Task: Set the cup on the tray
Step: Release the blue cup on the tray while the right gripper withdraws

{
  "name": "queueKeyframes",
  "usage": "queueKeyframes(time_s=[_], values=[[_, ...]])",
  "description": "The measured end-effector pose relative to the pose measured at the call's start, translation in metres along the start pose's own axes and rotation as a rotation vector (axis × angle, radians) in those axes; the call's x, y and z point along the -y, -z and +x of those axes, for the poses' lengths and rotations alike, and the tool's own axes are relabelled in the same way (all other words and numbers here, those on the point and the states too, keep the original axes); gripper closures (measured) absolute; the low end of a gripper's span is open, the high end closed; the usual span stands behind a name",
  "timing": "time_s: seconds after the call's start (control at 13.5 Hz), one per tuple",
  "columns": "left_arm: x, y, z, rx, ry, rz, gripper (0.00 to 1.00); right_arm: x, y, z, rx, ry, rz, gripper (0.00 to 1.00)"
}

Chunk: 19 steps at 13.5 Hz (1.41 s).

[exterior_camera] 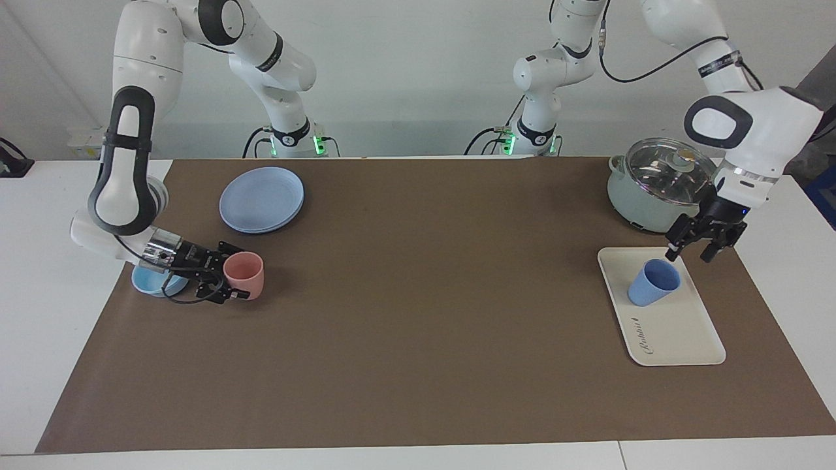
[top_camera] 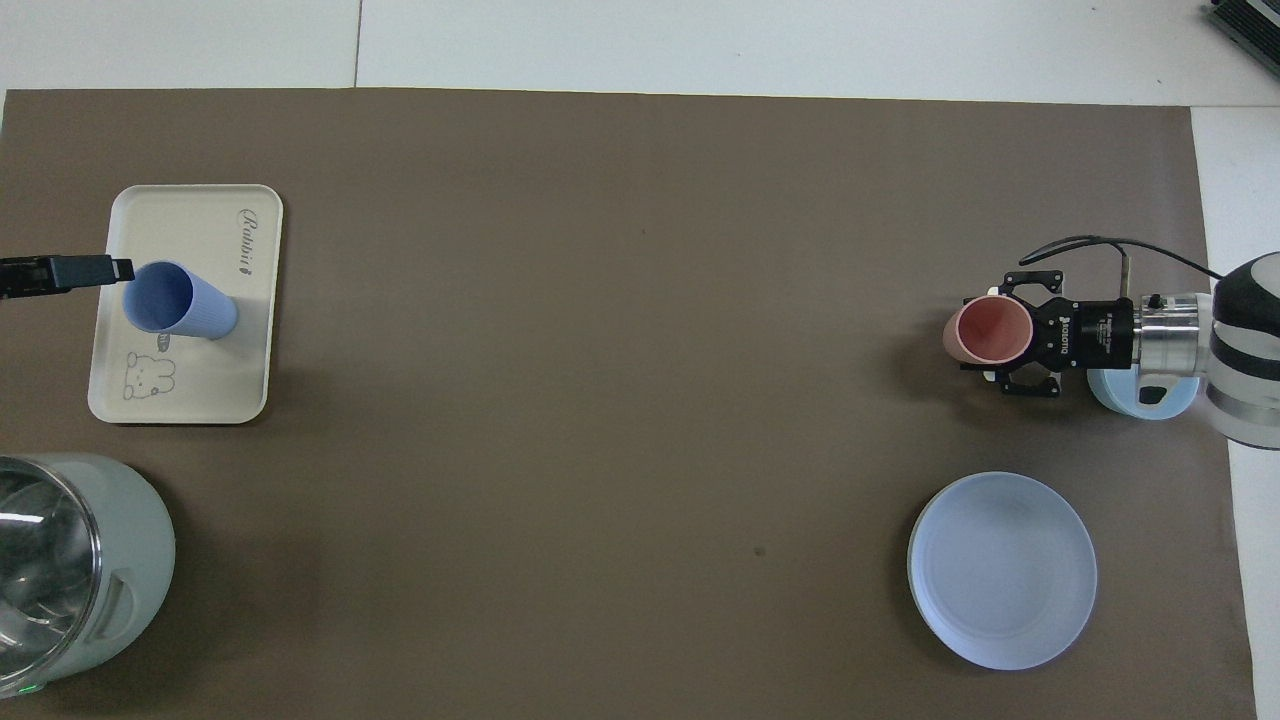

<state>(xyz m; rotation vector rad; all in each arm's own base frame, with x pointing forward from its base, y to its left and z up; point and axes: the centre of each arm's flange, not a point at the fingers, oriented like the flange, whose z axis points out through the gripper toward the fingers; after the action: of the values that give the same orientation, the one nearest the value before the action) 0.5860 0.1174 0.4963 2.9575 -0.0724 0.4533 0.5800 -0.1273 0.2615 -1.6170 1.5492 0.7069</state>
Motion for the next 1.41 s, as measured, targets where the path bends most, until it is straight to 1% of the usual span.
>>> queueKeyframes(time_s=[0.15,0.22,0.3,0.45,0.67,0.74,0.89,1.11,1.26,1.34,1.41], values=[[-0.016,0.052,0.001,0.071,-0.089,0.061,0.00,0.000,0.000,0.001,-0.002,-0.001,0.001,0.21],[-0.027,0.071,0.000,0.105,-0.122,0.077,0.00,0.000,0.001,0.001,-0.003,-0.002,0.002,0.18],[-0.041,0.085,-0.001,0.137,-0.153,0.087,0.00,0.000,0.001,0.001,-0.004,-0.002,0.003,0.18],[-0.079,0.101,-0.001,0.182,-0.153,0.091,0.00,-0.001,0.004,0.003,-0.010,-0.005,0.009,0.03],[-0.148,0.107,-0.010,0.243,-0.139,0.094,0.00,-0.002,0.010,0.008,-0.022,-0.007,0.013,0.00],[-0.166,0.107,-0.013,0.253,-0.132,0.097,0.00,-0.003,0.013,0.010,-0.034,0.004,0.012,0.00],[-0.187,0.107,-0.017,0.262,-0.128,0.102,0.00,-0.003,0.020,0.017,-0.083,0.054,0.022,0.00],[-0.184,0.112,-0.017,0.265,-0.118,0.104,0.00,-0.005,0.036,0.027,-0.132,0.110,0.037,0.00],[-0.181,0.121,-0.015,0.258,-0.110,0.105,0.00,-0.006,0.048,0.030,-0.165,0.163,0.023,0.00],[-0.180,0.126,-0.015,0.256,-0.108,0.105,0.00,-0.004,0.056,0.028,-0.197,0.201,0.005,0.00],[-0.181,0.133,-0.014,0.256,-0.108,0.105,0.00,0.000,0.065,0.024,-0.244,0.241,-0.007,0.00]])
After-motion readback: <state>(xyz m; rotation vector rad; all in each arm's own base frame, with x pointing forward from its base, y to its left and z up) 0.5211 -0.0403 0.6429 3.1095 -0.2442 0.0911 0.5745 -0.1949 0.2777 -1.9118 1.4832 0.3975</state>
